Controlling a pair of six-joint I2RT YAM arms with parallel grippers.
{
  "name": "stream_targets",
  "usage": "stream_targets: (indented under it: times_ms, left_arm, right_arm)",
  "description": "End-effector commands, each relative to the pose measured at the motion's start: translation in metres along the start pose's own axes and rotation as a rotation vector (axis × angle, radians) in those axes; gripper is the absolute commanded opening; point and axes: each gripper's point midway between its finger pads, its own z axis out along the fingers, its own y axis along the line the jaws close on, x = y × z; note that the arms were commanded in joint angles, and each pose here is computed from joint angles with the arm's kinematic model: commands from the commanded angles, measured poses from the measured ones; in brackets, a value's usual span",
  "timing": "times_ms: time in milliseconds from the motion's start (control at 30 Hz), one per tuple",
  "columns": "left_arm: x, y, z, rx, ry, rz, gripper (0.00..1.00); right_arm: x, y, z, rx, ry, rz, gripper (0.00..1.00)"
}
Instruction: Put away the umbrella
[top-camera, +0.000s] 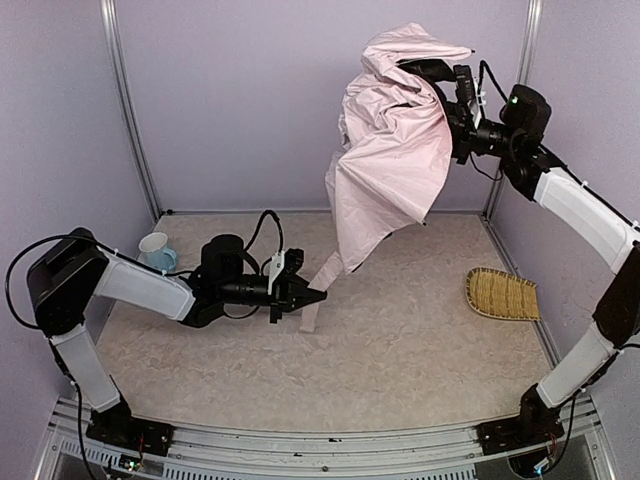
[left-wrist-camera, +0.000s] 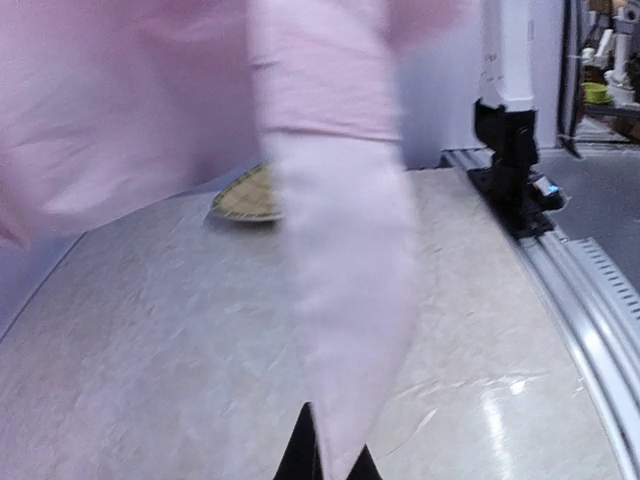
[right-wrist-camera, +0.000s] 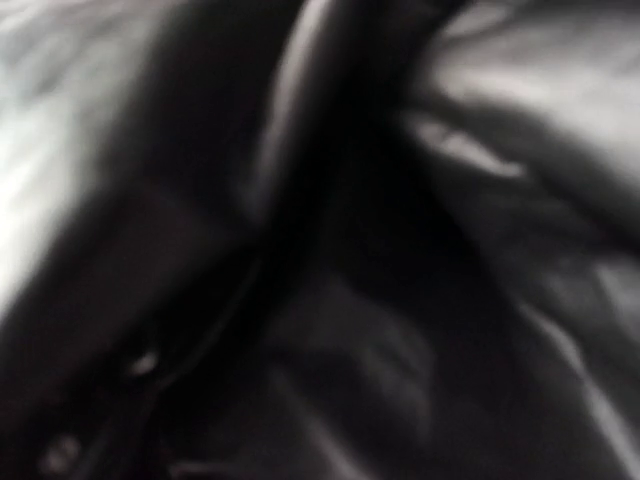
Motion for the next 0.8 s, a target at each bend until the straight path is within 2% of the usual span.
stream_targets:
  times_ms: [0,200,333,433,567,767]
  left_arm:
    - [0.042,0.065,-0.017,-0.123,0.129,0.001,0.0]
    - [0.058,0.136,0.019,-0.102,0.224,0.054,0.0]
    - [0.03,0.196,0.021,-0.19,0.159,0.095,0.0]
    - [0.001,0.228,0.01,-0.247,0.094,0.146,0.0]
    - [-0.028,0.25,0.0,-0.29,0.053,0.224,0.0]
    - [-0.024,0.26,0.001,-0.342,0.067,0.278,0.0]
  right_arm:
    - [-0.016,0.095,0.015,-0.249,0.021,-0.159,0.0]
    - [-0.01,0.16,0.028,-0.413,-0.008,-0.139,0.0]
    - [0.027,0.195,0.041,-0.516,0.028,-0.013,0.0]
    - [0.073,0.206,0.043,-0.513,0.098,0.115,0.0]
    - [0.164,0.215,0.042,-0.45,0.242,0.337,0.0]
    - [0.293,0.236,0.043,-0.399,0.466,0.598,0.0]
